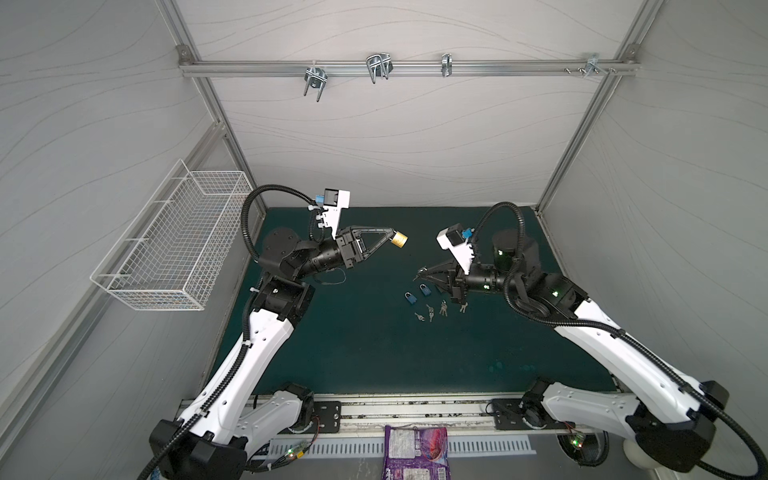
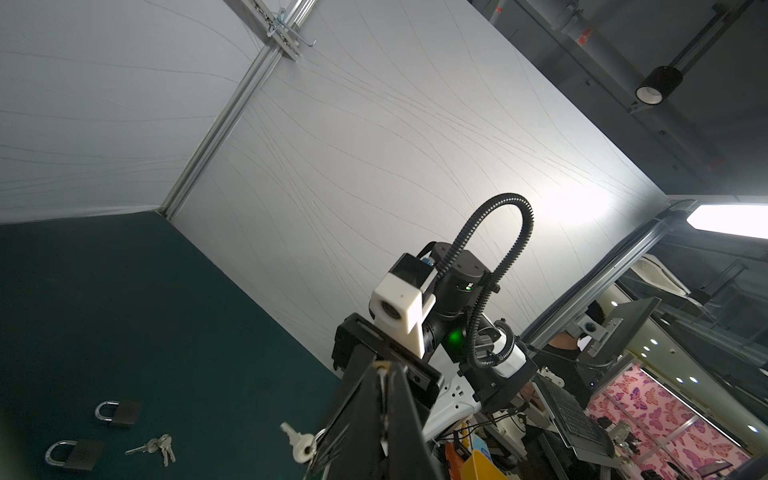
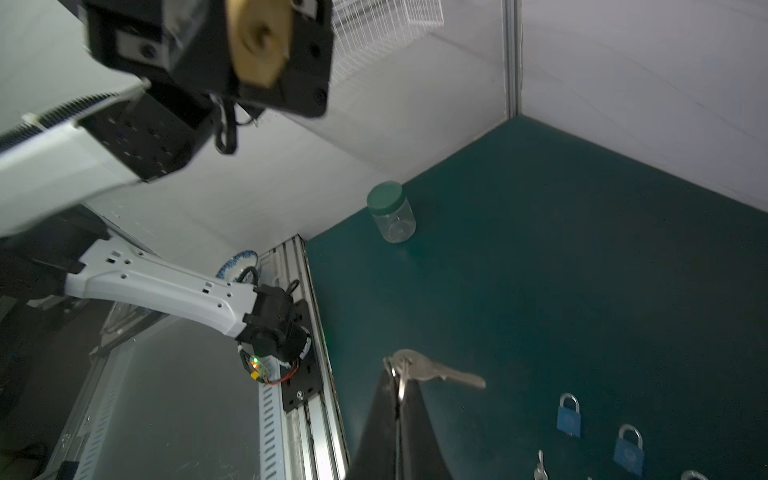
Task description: Lock with the key
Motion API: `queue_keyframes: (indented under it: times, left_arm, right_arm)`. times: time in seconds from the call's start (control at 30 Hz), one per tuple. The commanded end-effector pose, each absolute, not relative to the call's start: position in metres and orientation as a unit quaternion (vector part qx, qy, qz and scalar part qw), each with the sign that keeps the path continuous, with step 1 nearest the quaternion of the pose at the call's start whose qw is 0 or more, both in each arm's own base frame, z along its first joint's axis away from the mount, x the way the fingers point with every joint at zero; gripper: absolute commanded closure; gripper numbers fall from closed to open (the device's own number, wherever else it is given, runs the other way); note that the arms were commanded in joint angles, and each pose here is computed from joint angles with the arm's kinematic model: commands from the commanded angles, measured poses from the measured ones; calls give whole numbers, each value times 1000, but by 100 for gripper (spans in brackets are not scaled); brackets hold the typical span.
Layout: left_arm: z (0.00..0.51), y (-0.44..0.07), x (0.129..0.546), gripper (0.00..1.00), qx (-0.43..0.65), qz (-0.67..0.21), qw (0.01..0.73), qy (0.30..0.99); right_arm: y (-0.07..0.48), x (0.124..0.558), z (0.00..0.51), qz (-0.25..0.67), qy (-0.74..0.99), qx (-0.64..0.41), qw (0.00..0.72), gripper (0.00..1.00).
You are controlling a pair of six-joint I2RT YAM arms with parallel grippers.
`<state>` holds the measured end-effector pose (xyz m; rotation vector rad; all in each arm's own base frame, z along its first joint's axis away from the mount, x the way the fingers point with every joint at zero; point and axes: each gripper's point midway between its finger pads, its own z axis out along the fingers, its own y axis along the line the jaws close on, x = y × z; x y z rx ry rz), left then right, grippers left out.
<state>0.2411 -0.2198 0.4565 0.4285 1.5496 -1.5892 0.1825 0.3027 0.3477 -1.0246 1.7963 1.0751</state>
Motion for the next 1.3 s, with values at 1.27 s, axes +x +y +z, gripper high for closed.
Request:
queue_keyframes:
  times: [1.27]
  left_arm:
    - [203,-136,258,100,-94,-353,344,865]
  right_arm:
    - [344,215,31,236,904,-351,57,100]
